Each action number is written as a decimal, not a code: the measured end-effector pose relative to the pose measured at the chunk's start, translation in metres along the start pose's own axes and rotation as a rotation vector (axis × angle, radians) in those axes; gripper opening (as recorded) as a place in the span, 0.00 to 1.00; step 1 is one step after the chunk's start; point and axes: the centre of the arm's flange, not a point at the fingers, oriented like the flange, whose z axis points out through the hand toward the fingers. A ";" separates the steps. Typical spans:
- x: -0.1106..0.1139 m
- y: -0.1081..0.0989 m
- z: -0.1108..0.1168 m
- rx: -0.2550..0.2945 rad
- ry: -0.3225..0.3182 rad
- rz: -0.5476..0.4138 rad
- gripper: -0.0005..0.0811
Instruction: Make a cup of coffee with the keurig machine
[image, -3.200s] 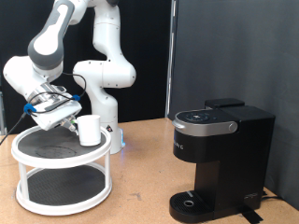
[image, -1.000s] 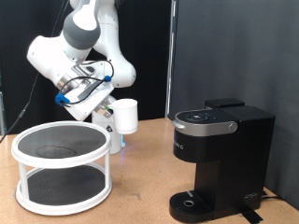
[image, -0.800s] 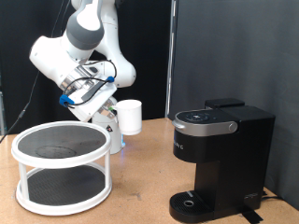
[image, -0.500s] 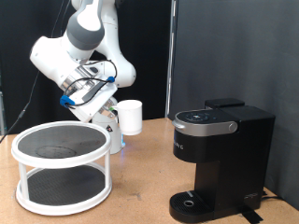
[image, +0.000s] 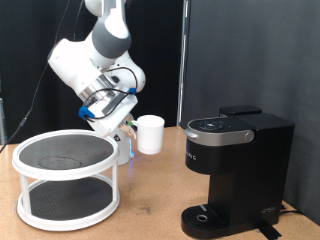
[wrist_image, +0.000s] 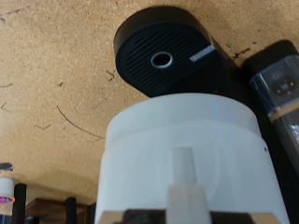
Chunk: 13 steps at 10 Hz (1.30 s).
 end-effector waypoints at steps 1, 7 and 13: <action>-0.002 -0.001 0.009 0.011 0.011 0.000 0.01; 0.005 -0.022 0.046 0.062 0.071 0.022 0.01; 0.012 -0.043 0.081 0.112 0.099 0.038 0.01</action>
